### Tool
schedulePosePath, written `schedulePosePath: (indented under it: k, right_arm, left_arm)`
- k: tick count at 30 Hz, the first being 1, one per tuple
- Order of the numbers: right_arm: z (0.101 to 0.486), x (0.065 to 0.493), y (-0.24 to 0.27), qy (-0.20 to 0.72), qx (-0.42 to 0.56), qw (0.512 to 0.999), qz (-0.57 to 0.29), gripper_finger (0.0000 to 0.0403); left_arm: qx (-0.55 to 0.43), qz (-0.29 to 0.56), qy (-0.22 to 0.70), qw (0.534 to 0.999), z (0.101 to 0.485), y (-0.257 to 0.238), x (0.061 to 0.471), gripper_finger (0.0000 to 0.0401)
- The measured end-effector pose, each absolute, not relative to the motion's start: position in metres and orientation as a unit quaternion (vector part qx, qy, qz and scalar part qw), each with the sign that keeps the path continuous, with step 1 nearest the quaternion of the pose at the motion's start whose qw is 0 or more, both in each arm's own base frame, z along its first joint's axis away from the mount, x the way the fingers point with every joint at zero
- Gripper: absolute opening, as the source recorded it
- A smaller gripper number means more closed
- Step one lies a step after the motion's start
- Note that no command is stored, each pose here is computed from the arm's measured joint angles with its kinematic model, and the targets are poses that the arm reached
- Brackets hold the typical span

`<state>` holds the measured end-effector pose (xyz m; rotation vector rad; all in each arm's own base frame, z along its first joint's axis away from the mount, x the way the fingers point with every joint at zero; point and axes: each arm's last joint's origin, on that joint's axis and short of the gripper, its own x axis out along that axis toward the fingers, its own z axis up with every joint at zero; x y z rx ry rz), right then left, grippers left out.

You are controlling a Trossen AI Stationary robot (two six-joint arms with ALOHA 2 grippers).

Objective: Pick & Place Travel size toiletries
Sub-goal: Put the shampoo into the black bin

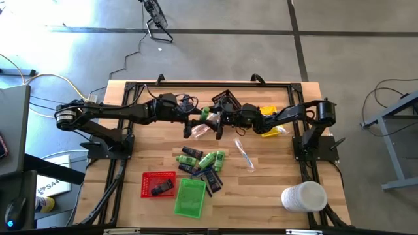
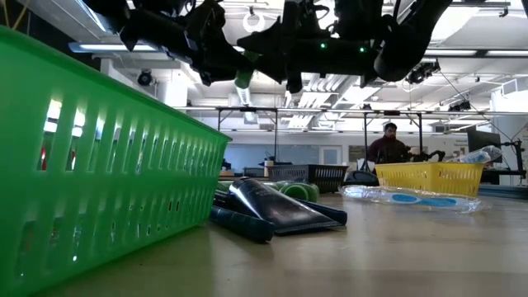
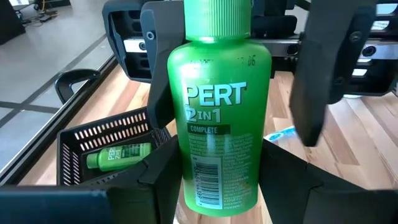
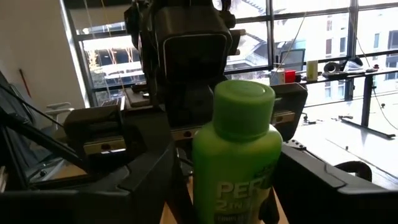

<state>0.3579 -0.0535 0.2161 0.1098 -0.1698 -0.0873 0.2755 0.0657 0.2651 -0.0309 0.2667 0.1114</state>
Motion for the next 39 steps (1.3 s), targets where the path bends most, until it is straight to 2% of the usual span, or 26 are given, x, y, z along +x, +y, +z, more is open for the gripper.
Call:
schedulePosePath:
  k: [13,32,35,39]
  right_arm:
    - [0.2161,0.3579,-0.0539,-0.085,0.055,0.994,-0.046,0.0166]
    - [0.2158,0.3579,-0.0537,-0.085,0.055,0.994,-0.047,0.0164]
    - [0.2158,0.3579,-0.0538,-0.085,0.055,0.994,-0.049,0.0161]
    - [0.2159,0.3579,-0.0539,-0.085,0.055,0.994,-0.050,0.0163]
  left_arm:
    - [-0.015,0.055,0.132,0.990,0.2652,0.0657,0.2754,0.0175]
    - [-0.015,0.058,0.133,0.989,0.2652,0.0658,0.2754,0.0176]
    - [-0.014,0.063,0.134,0.989,0.2651,0.0661,0.2753,0.0189]
    - [-0.015,0.069,0.133,0.989,0.2651,0.0667,0.2752,0.0229]
